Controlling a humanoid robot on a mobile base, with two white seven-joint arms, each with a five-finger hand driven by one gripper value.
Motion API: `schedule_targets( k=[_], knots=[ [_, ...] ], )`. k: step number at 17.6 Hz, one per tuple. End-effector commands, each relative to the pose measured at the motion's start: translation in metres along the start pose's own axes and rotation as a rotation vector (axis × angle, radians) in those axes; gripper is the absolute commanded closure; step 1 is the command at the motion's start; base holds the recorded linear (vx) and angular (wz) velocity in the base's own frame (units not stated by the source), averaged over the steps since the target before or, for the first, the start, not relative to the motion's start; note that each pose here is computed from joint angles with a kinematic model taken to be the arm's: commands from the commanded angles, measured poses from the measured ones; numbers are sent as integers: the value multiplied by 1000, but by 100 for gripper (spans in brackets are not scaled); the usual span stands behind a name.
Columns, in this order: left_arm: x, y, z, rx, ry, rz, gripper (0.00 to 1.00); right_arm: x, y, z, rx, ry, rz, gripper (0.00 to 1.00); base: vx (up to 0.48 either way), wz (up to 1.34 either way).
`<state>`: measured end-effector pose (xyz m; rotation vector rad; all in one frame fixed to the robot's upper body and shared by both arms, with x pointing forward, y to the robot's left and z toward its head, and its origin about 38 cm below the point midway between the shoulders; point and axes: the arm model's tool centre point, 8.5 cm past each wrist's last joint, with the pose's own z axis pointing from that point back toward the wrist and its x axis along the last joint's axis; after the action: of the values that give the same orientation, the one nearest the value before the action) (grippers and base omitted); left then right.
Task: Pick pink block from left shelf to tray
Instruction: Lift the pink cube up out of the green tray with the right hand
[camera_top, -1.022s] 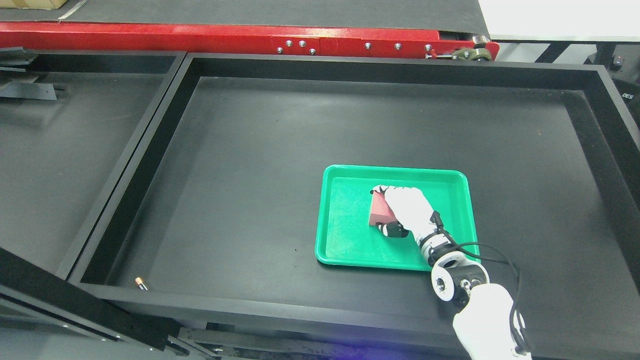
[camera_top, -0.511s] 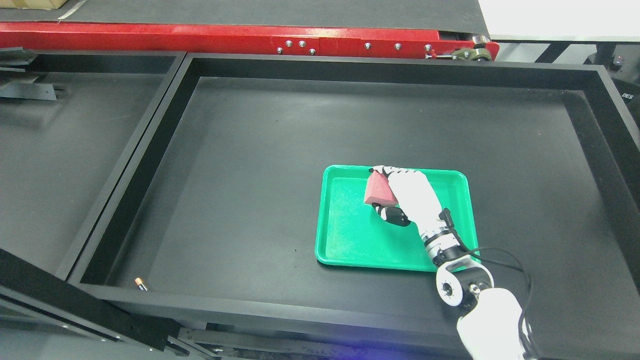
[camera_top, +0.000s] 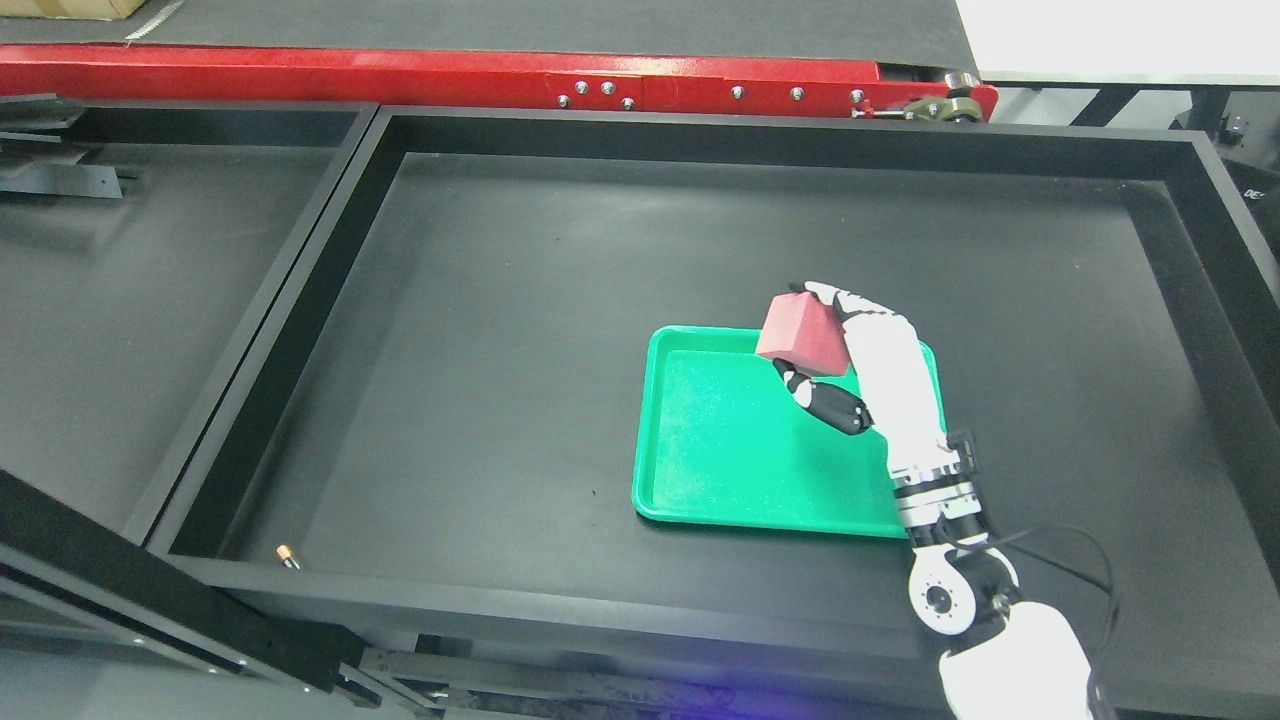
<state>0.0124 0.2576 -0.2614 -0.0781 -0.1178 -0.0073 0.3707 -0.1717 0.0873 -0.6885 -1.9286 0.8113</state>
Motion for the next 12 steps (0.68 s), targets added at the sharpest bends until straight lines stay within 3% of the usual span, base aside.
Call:
schedule_targets(
  k=[1, 12],
  knots=[
    [-7, 10, 2, 15, 2, -2, 0, -12, -26, 11, -71, 32, -7, 94, -54, 0],
    [-7, 10, 2, 15, 2, -2, 0, -11, -29, 34, -106, 12, -68, 93, -131, 78]
  ],
)
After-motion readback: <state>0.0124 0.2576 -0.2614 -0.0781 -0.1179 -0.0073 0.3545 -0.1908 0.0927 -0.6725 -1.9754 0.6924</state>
